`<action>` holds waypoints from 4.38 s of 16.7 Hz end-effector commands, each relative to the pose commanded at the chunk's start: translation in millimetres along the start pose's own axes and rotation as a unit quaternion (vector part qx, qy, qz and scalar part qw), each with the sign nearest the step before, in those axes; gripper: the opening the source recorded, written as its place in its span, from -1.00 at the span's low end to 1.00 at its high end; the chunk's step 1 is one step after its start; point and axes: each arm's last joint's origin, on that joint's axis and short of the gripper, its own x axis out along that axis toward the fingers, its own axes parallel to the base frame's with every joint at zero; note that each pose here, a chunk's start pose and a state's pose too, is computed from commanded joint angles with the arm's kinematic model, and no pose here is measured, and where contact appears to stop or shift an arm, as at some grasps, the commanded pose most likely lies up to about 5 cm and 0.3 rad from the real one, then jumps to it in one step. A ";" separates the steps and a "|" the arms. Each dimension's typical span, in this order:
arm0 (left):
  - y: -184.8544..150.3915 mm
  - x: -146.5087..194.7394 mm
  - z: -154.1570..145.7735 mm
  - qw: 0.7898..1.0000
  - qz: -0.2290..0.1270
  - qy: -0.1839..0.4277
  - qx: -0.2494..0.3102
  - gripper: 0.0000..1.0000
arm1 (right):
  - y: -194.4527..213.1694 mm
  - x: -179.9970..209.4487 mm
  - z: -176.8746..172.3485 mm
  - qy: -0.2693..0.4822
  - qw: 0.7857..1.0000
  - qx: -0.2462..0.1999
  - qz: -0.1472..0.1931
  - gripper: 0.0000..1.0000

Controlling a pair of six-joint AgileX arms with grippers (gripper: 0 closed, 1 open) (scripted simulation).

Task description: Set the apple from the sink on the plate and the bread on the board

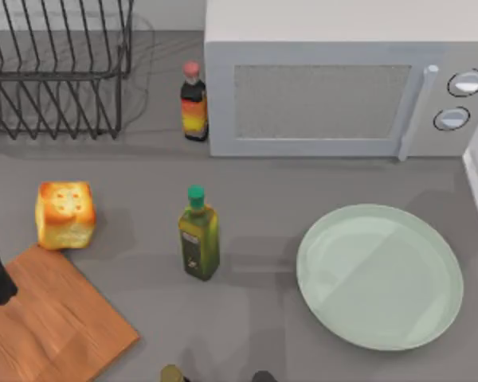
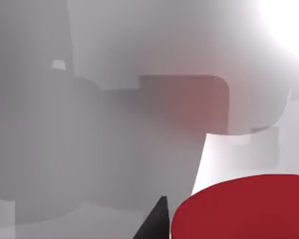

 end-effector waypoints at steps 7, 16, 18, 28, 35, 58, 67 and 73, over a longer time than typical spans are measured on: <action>0.0 0.0 0.0 1.000 0.000 0.000 0.000 1.00 | 1.1 -50.8 -0.9 -0.004 1.000 0.000 -0.001 -1.00; 0.0 0.0 0.0 1.000 0.000 0.000 0.000 1.00 | 63.8 -132.1 -5.5 -0.069 0.998 0.008 -0.010 -1.00; 0.0 0.0 0.0 1.000 0.000 0.000 0.000 1.00 | 94.9 -158.9 -16.3 -0.086 0.996 0.010 -0.005 -1.00; 0.0 0.0 0.0 1.000 0.000 0.000 0.000 1.00 | 244.9 -177.3 -83.6 -0.032 0.999 0.003 0.022 -1.00; 0.0 0.0 0.0 1.000 0.000 0.000 0.000 1.00 | 276.5 -150.1 -100.7 0.022 1.000 -0.002 -0.001 -1.00; 0.0 0.0 0.0 1.000 0.000 0.000 0.000 1.00 | 276.5 -150.1 -100.7 0.022 1.000 -0.002 -0.001 1.00; 0.0 0.0 0.0 1.000 0.000 0.000 0.000 1.00 | 229.9 -173.2 -127.7 -0.085 0.995 -0.002 0.051 1.00; 0.0 0.0 0.0 1.000 0.000 0.000 0.000 1.00 | 157.2 -189.9 -205.8 -0.324 0.940 -0.002 0.106 1.00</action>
